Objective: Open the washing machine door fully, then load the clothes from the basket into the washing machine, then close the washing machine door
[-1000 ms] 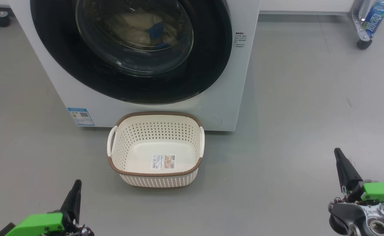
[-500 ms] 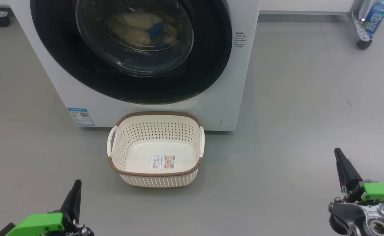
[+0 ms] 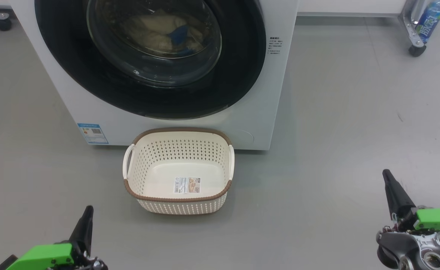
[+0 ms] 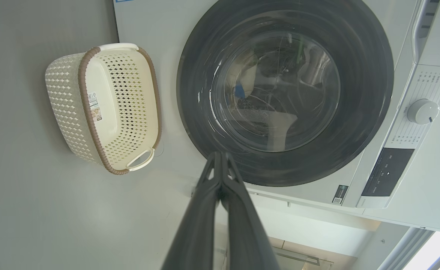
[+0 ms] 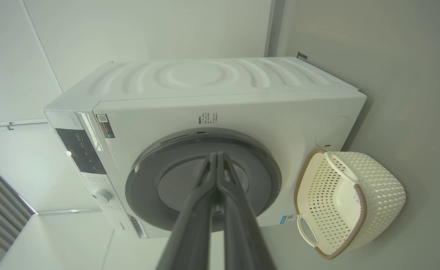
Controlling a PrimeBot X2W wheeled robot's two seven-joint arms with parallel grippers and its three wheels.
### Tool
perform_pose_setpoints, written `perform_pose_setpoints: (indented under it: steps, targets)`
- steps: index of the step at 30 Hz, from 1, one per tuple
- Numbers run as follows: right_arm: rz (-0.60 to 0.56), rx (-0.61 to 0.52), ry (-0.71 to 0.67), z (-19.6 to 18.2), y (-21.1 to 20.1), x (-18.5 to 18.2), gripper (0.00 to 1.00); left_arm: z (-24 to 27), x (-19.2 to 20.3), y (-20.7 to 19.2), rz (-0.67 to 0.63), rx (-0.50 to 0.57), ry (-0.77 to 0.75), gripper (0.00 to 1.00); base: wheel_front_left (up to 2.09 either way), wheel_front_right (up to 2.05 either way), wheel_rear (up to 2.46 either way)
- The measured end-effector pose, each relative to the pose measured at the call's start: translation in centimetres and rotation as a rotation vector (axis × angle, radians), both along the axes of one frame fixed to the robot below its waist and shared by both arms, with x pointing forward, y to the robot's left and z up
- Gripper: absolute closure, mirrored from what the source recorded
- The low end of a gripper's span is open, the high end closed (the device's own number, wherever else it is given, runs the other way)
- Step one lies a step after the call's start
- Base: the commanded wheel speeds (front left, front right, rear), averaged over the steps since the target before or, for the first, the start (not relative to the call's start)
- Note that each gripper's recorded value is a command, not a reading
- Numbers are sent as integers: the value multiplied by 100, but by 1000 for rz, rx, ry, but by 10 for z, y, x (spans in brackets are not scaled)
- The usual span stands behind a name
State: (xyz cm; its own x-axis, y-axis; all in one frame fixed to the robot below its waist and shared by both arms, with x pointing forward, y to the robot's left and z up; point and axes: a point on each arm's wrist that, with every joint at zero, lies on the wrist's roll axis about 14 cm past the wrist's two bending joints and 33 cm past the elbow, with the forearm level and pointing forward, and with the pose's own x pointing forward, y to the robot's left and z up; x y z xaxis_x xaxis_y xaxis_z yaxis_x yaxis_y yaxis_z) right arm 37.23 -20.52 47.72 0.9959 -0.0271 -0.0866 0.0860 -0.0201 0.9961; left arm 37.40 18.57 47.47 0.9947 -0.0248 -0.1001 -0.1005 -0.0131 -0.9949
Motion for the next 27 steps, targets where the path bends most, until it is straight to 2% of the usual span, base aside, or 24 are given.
perform_pose_setpoints:
  steps: [27]
  targets:
    - [0, 1, 0, 0, 0, 0, 100, 0, 0, 0, 0, 0, 0, 100, 0, 0, 0]
